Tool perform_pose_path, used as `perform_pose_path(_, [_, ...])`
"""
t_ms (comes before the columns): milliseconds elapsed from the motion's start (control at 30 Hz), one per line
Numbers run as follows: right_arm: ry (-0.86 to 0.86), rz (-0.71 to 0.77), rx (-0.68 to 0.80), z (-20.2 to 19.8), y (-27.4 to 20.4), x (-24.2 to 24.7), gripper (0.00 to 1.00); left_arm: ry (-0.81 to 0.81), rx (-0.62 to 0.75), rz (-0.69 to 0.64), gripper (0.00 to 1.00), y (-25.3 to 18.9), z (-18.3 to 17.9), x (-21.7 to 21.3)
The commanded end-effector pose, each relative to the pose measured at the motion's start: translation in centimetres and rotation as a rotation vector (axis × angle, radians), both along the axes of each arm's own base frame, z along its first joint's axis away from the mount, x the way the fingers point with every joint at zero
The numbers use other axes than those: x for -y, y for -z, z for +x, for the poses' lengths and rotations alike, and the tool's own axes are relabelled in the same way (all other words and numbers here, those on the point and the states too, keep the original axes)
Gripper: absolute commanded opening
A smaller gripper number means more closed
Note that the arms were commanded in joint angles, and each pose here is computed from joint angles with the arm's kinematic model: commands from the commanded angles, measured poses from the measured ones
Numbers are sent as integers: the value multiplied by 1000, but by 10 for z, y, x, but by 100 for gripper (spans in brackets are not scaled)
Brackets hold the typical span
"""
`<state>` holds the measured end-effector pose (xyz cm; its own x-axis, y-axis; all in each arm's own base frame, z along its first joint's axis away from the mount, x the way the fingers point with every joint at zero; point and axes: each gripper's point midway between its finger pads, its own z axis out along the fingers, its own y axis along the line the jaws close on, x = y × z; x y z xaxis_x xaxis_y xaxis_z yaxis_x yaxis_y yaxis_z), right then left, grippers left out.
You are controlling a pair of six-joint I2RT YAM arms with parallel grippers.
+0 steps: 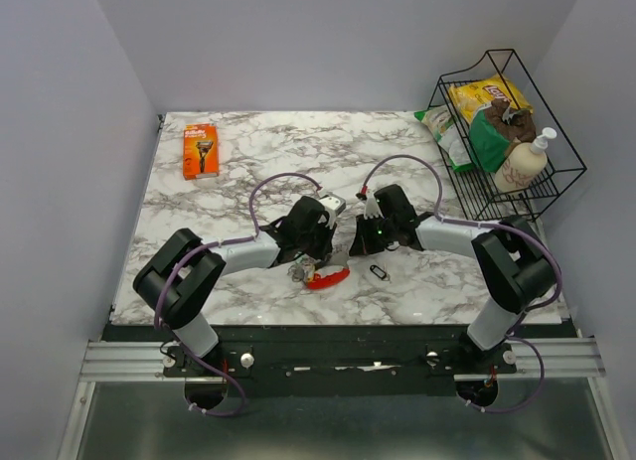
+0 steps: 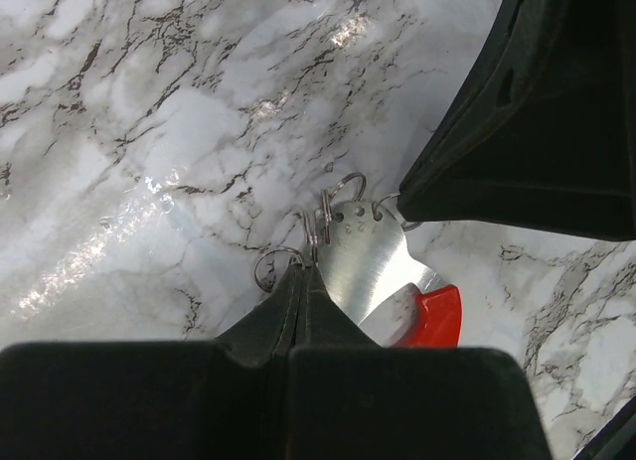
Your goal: Put the keys on the keyring
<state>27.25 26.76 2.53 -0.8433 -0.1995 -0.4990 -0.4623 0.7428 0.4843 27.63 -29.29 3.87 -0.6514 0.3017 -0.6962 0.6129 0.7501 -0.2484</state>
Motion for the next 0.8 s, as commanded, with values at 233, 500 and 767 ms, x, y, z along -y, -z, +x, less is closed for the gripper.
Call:
perform_pose_path(233, [-25,47,145,13,-45,-6,0,-41,44,8,31,-18,0,-17])
perform_pose_path(500, [-166,142,285,3,-98,-15,0,-27,178,-93,74,-74,-4,-22])
perform_pose_path(767, [-296,244,424,-20,-151,-17,0,171,361,-340,77,-163,-43,-14])
